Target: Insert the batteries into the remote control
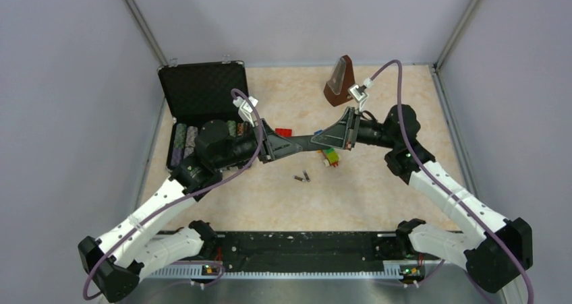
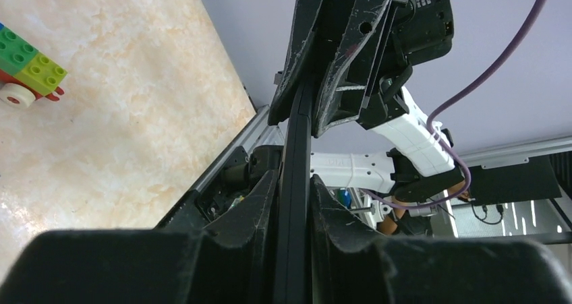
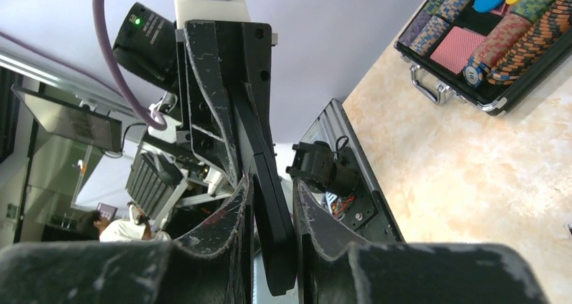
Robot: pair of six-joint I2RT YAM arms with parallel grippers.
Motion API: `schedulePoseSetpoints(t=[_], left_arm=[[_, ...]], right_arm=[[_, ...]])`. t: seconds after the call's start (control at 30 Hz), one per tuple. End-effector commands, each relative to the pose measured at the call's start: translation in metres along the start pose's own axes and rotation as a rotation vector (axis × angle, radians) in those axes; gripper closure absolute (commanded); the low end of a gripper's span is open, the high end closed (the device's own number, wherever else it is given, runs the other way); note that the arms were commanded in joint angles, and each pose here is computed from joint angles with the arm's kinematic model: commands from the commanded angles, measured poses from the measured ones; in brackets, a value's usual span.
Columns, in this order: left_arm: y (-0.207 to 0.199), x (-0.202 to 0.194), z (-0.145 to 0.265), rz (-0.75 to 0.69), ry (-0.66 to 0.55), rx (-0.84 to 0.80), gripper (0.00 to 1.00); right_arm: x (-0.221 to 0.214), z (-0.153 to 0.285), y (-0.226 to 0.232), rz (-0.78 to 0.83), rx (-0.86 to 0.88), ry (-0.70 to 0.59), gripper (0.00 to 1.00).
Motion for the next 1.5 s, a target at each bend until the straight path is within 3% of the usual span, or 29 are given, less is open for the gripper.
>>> schedulePoseSetpoints(t=[0.0, 0.17, 0.27, 0.43, 0.53, 0.77, 0.97, 1.27, 1.47], left_arm=[[-0.032, 0.032, 0.012, -0.020, -0.124, -0.112, 1.00], [-0.041, 0.035, 0.019, 0.006, -0.126, -0.178, 1.00], [-0.040, 0.034, 0.017, 0.004, -0.119, -0.179, 1.00], [-0.032, 0.035, 0.013, -0.015, -0.112, -0.134, 1.00], [-0.024, 0.037, 0.009, -0.024, -0.109, -0.078, 1.00], [-0.004, 0.035, 0.003, -0.021, -0.068, 0.016, 1.00], [0.007, 0.031, 0.002, -0.014, -0.043, 0.070, 1.00], [0.008, 0.023, -0.001, -0.002, 0.025, 0.053, 1.00], [0.010, 0.026, -0.001, -0.017, 0.017, 0.081, 1.00]], right_arm=[[-0.017, 0.008, -0.011, 0.030, 0.032, 0.068, 0.96], [-0.017, 0.007, -0.006, 0.012, 0.084, 0.056, 0.94], [-0.014, 0.007, -0.002, -0.003, 0.096, 0.045, 0.82], [-0.007, 0.003, -0.007, -0.065, 0.028, 0.049, 0.53], [-0.006, 0.001, -0.012, -0.113, -0.015, 0.059, 0.44], [-0.005, 0.001, -0.021, -0.118, -0.083, 0.049, 0.35], [0.006, 0.004, -0.013, -0.036, -0.087, -0.009, 0.16], [0.010, -0.007, -0.040, -0.045, -0.158, -0.031, 0.17], [0.002, -0.004, -0.056, -0.046, -0.216, -0.040, 0.26]])
Point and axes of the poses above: each gripper's point midway between its finger pads, its own z axis back along the fingers, its own y axis along the line the jaws close on, x = y × z, the point moved 3 cm from there along z, back along the fingers, and after that the axes turned 11 degrees about z, right-handed, at the moved point
